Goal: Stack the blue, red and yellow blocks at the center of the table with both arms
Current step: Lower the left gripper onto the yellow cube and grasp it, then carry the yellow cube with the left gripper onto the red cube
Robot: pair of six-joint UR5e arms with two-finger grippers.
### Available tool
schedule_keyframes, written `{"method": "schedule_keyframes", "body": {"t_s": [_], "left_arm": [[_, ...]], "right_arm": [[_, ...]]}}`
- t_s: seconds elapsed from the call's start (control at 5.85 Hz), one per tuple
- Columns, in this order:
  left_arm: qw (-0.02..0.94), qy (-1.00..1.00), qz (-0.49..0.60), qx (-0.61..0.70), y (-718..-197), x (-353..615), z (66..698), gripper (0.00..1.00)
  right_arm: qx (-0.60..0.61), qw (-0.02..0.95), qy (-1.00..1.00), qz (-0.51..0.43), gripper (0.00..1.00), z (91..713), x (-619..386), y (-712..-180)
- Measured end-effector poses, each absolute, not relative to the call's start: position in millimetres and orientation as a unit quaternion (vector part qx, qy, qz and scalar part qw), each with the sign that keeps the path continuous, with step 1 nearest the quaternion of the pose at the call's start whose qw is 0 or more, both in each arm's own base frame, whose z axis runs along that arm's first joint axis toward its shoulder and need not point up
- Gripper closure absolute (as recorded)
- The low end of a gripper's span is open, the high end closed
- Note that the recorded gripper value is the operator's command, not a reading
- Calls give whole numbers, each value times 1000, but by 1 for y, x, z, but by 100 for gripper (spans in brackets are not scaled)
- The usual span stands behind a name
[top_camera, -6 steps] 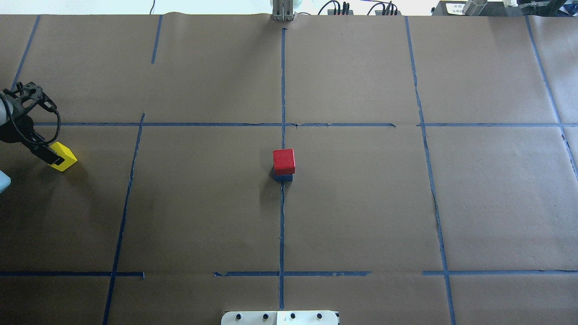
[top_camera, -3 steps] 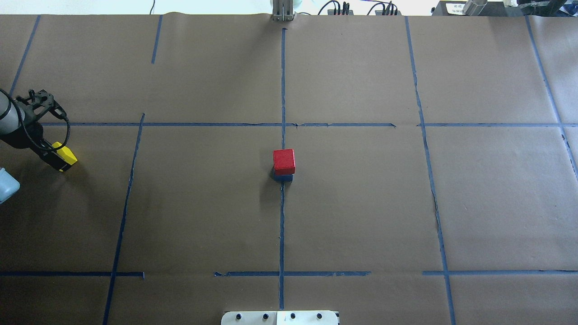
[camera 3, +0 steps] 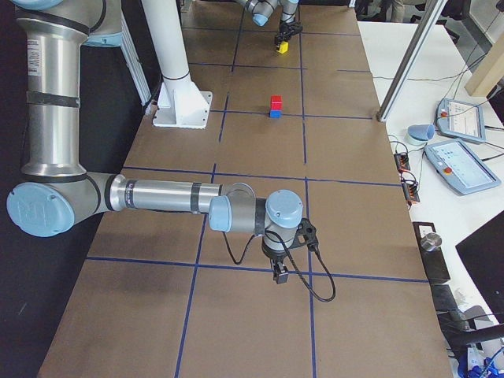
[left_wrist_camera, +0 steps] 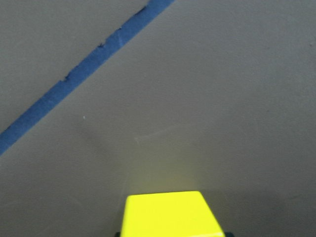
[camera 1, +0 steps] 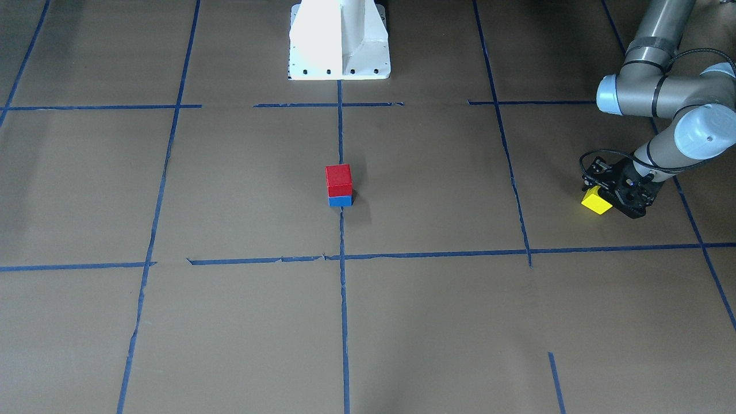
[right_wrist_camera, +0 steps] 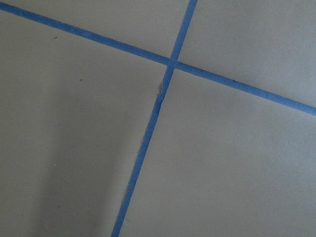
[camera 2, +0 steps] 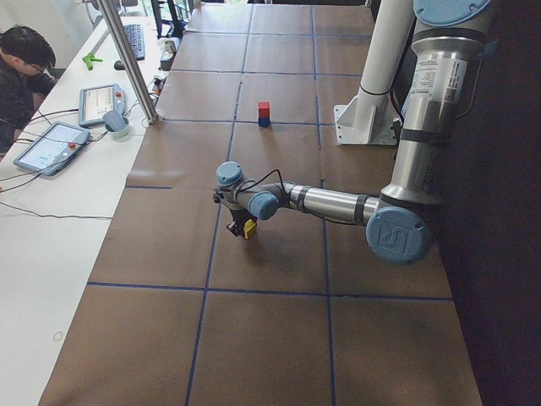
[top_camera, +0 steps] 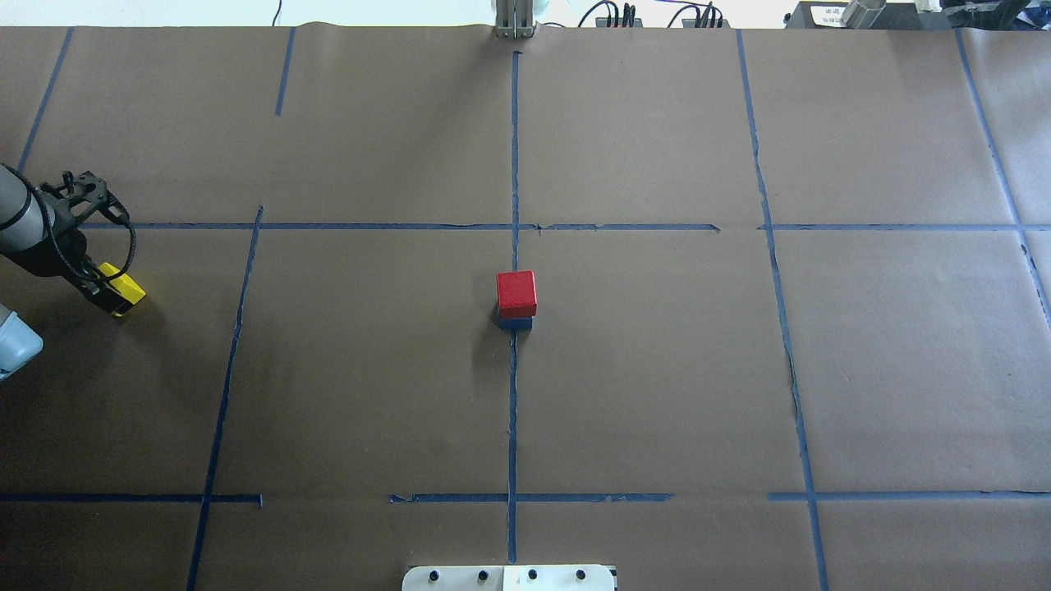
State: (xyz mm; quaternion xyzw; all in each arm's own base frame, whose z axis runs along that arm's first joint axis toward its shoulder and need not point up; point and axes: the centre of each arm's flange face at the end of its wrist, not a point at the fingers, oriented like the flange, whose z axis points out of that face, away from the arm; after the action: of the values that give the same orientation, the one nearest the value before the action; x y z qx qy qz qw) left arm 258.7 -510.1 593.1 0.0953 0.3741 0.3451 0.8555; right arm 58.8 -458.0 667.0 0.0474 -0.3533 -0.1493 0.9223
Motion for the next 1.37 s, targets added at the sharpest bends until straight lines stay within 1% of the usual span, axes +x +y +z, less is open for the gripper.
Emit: {"method": "schedule_keyframes", "body": {"t_s": [0.17,0.34,0.51,0.85,1.03,1.37], "left_arm": [[857,377,337,100,-510,259,581,79],[866,389,296,103,-511,260,550,79],[880,411,218,99,-514,267,500,79],[886,452,90,57,-517,338,390,79],[895,442,50,38,-519,385,327,79],[909,416,4,5,-497,466,200,79]], "right_arm": [[47,922,-354,-149,0,667,59,-458],[47,922,-354,-149,0,667,58,-458],[47,922,-354,-150,0,667,58,-458],[48,922,-354,-149,0,666,59,-458],[48,922,-354,-149,0,666,59,-458],[48,922,-354,-149,0,666,59,-458]]}}
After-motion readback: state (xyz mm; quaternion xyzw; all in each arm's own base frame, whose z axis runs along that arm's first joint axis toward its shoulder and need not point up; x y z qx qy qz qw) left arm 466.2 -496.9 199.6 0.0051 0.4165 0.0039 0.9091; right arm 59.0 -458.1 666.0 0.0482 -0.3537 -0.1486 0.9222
